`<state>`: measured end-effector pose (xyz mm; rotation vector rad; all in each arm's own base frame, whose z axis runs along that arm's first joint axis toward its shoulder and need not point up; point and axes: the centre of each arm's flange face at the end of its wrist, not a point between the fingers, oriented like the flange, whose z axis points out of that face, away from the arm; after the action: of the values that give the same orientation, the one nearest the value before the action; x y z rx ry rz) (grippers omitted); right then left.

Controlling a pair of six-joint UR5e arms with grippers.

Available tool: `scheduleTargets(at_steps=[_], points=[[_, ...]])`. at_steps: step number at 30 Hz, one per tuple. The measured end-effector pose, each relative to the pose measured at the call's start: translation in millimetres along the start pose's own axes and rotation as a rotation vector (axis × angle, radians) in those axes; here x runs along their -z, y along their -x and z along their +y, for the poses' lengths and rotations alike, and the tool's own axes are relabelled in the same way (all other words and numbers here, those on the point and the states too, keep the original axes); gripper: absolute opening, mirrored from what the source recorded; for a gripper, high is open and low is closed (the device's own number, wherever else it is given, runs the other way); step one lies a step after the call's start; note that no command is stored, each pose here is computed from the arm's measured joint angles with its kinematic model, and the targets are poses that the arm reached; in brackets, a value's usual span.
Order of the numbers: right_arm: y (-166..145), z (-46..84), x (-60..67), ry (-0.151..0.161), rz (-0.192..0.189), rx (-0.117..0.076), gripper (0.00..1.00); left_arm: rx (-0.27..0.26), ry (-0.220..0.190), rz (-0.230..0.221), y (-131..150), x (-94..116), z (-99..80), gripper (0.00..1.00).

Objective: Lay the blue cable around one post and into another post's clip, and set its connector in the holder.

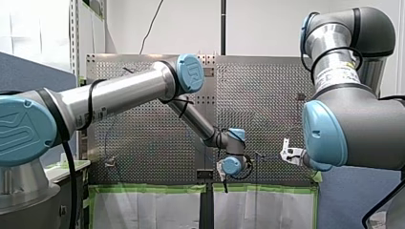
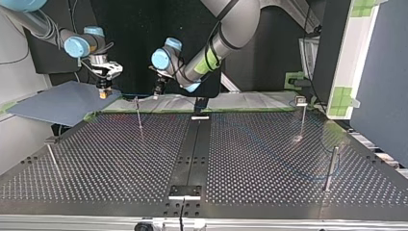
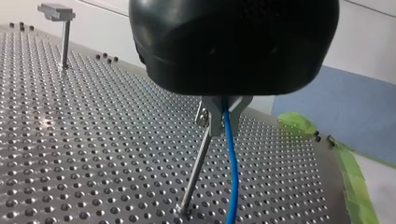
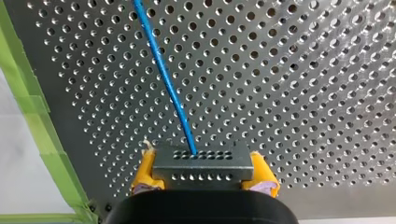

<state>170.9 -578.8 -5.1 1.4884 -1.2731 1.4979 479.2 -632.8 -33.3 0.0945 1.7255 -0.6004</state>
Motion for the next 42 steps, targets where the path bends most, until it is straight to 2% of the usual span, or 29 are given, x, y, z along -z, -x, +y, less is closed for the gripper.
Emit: scheduleTargets(at_steps=[8, 15, 29, 30, 31, 32, 33, 34, 35, 36, 41, 42], points=[[-8.0, 4.8, -8.8, 0.004, 0.006, -0.002, 0.00, -0.001, 0.001, -0.002, 3.9, -5.4, 7.7, 0.01], [-9.8, 5.3, -11.4, 0.005, 0.008, -0.001, 0.00, 0.001, -0.004, -0.009, 9.4, -11.2, 10.0, 0.01], [-8.3, -5.6, -12.6, -0.020, 0.009, 0.006, 0.00, 0.003, -0.030, -0.008, 13.4, -15.3, 7.4, 0.01], [-8.2, -6.3, -12.6, -0.022, 0.009, 0.006, 0.00, 0.003, -0.030, -0.008, 13.5, -15.4, 7.3, 0.09], [-8.2, -6.8, -12.7, -0.022, 0.009, 0.006, 0.00, 0.003, -0.032, -0.007, 13.5, -15.4, 7.2, 0.09], [-8.1, -7.4, -12.8, -0.024, 0.010, 0.006, 0.00, 0.003, -0.034, -0.007, 13.5, -15.4, 7.1, 0.14], [-8.2, -7.6, -12.9, -0.024, 0.010, 0.007, 0.00, 0.004, -0.035, -0.005, 13.3, -15.2, 7.2, 0.23], [-8.2, -7.8, -12.9, -0.024, 0.011, 0.007, 0.00, 0.004, -0.037, -0.003, 12.8, -15.0, 7.6, 0.23], [-8.2, -7.9, -13.0, -0.025, 0.011, 0.006, 0.00, 0.005, -0.038, -0.002, 12.5, -14.7, 8.0, 0.33], [-8.4, -7.8, -13.1, -0.025, 0.012, 0.006, 0.00, 0.005, -0.039, 0.000, 12.0, -14.4, 8.5, 0.38], [-10.7, -5.5, -15.3, -0.022, 0.016, 0.004, 0.00, 0.005, -0.027, 0.005, 12.1, -15.1, 14.6, 0.38], [-11.3, -5.3, -15.9, -0.022, 0.016, 0.003, 0.00, 0.004, -0.024, 0.006, 12.3, -15.2, 15.6, 0.41]])
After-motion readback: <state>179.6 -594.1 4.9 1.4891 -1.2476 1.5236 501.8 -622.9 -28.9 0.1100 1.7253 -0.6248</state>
